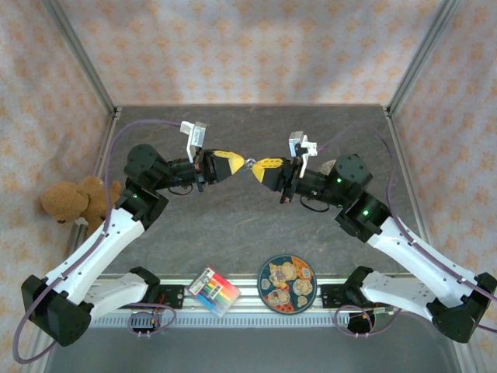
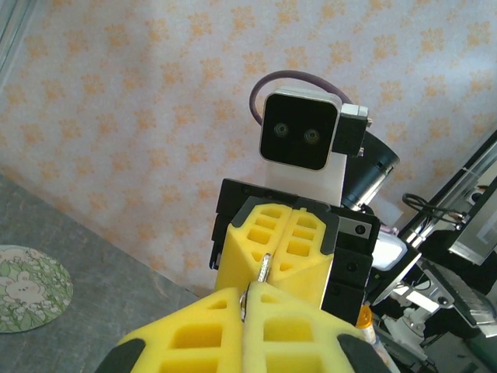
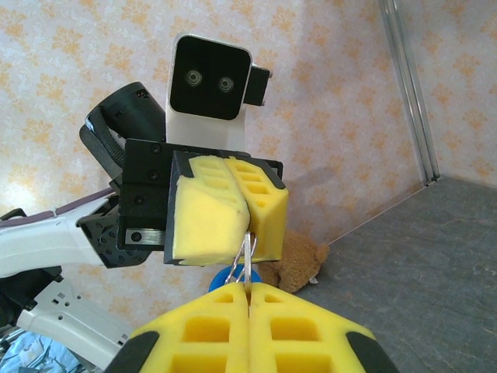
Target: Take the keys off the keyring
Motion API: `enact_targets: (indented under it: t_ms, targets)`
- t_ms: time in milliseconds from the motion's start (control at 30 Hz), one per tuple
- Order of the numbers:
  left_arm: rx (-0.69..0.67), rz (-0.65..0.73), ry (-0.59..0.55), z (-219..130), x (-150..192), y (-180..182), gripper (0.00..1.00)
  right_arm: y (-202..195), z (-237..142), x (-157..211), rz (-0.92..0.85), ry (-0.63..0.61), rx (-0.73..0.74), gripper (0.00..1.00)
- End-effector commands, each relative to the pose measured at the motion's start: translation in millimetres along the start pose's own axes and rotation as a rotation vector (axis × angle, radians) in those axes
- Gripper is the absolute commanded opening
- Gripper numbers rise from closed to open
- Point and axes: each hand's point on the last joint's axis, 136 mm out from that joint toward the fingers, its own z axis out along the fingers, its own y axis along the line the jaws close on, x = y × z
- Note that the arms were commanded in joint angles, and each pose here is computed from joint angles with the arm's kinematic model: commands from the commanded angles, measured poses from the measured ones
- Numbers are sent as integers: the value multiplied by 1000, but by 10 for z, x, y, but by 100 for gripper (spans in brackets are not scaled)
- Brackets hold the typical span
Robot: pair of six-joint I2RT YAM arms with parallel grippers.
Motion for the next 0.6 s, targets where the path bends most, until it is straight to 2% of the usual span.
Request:
enact_targets:
  t_ms: [0,333,567]
  targets:
    - [44,72,-49,-46,-136,-206,0,80,-41,-244,-33,-74,-5,0]
    - [20,53,-216,-120,-356,-178,0,-1,-78,-205,-33,-176,-2,0]
    - [17,37,-232,-114,-367,-148,0,84,-20,-74,-69,-216,-13,0]
